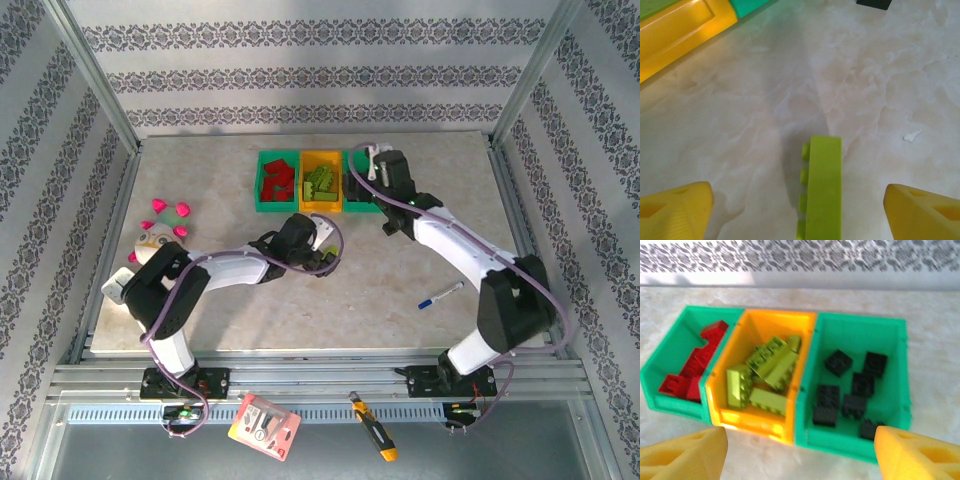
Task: Sort the legos into containers by color
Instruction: Place the lego in the container, then pick up the lego from the center of the table, then place the lego in the container, then pick up the lego from the middle-right of the table, then place the lego in the container.
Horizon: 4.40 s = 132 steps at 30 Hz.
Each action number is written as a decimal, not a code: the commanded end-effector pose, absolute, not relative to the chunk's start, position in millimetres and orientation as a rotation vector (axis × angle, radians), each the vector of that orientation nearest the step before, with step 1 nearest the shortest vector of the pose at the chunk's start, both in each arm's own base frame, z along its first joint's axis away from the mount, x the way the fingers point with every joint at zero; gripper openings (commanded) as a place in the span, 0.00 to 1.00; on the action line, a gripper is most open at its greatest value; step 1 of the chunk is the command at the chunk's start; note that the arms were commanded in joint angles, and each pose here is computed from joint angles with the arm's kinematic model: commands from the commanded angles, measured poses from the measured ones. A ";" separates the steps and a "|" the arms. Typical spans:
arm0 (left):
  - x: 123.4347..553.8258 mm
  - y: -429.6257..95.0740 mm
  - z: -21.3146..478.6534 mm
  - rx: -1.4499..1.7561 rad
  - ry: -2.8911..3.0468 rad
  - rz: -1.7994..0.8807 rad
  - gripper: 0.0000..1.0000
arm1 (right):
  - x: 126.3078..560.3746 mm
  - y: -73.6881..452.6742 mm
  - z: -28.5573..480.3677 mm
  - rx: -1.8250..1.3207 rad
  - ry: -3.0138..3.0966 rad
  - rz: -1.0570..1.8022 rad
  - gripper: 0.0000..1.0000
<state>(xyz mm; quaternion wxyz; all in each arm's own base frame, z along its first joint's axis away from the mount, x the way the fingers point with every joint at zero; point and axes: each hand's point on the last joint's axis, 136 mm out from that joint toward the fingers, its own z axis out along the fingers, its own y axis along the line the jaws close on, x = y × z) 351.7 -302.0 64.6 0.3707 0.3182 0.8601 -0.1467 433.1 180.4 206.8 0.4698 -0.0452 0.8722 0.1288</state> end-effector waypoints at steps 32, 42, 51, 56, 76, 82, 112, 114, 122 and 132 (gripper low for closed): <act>443.7 -290.2 172.5 0.622 2.048 -0.181 0.09 | 379.0 124.7 185.9 0.066 2.192 0.328 0.79; 544.3 -283.6 185.8 0.456 2.002 -0.153 0.11 | 370.9 121.8 189.1 0.065 2.196 0.329 0.80; 588.4 -289.3 146.5 0.394 2.092 -0.264 0.12 | 365.6 118.8 186.8 0.072 2.204 0.333 0.80; 592.1 -297.8 148.0 0.450 2.091 -0.314 0.20 | 365.1 116.8 187.6 0.054 2.205 0.312 0.81; 422.7 -297.5 223.3 0.807 1.777 -0.517 0.97 | 389.4 103.8 91.0 -0.296 2.678 0.100 0.82; 355.1 -296.3 207.5 0.890 1.790 -0.555 0.98 | 403.4 95.1 73.6 -0.512 2.756 -0.027 0.82; 314.7 -281.0 185.7 0.839 1.842 -0.554 0.99 | 412.6 93.0 44.8 -0.496 2.829 -0.031 0.25; 315.0 -281.2 186.1 0.836 1.836 -0.555 0.99 | 406.2 95.3 54.2 -0.470 2.812 0.000 0.25; 319.0 -282.4 187.4 0.798 1.811 -0.569 0.99 | 414.4 117.1 116.3 -0.312 2.613 0.159 0.25; 335.3 -301.4 207.0 0.662 1.698 -0.713 0.99 | 519.2 145.9 163.1 -0.103 2.270 0.278 0.23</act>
